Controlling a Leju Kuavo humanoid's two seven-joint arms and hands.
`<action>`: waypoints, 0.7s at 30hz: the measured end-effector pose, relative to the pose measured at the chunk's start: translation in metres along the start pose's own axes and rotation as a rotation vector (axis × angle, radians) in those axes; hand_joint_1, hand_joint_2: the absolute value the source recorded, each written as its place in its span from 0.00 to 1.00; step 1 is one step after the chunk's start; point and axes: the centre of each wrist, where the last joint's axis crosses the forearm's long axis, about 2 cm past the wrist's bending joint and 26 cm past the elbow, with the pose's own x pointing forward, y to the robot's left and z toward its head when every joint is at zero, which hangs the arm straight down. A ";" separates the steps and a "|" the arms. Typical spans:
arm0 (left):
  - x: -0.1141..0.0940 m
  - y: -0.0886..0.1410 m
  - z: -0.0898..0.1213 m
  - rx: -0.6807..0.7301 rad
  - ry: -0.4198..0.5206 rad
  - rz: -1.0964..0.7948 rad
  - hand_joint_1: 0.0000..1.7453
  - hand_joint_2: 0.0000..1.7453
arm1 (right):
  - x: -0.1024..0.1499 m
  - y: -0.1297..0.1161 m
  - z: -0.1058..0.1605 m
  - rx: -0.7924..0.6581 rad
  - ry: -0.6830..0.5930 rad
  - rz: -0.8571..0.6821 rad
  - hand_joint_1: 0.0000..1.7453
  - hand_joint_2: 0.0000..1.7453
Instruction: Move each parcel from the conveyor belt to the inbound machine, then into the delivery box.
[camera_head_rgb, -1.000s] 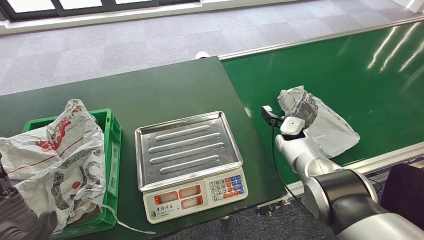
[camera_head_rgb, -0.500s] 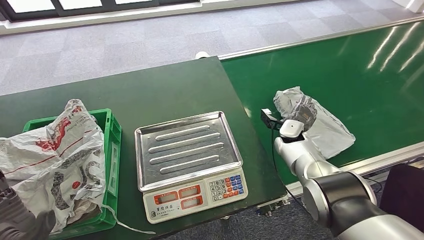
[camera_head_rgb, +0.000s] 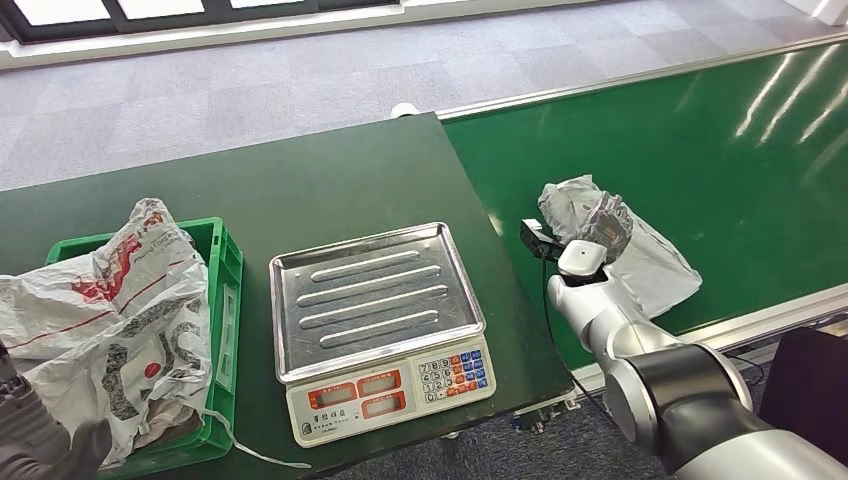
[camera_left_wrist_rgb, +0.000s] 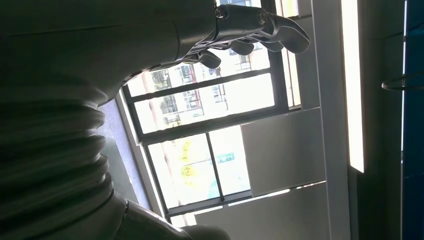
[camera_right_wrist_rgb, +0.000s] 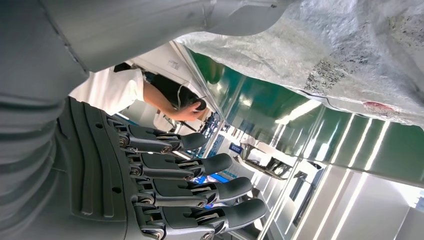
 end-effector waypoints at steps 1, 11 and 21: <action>0.000 0.000 0.000 0.000 0.000 0.000 0.00 1.00 | 0.000 0.000 0.000 0.000 0.000 0.000 0.00 1.00; 0.000 0.000 0.000 0.007 0.000 -0.006 0.00 1.00 | 0.000 0.005 0.002 0.043 -0.015 0.032 0.00 1.00; 0.000 0.001 0.000 0.023 0.000 -0.020 0.00 1.00 | -0.001 0.013 0.002 0.151 -0.014 0.096 0.00 1.00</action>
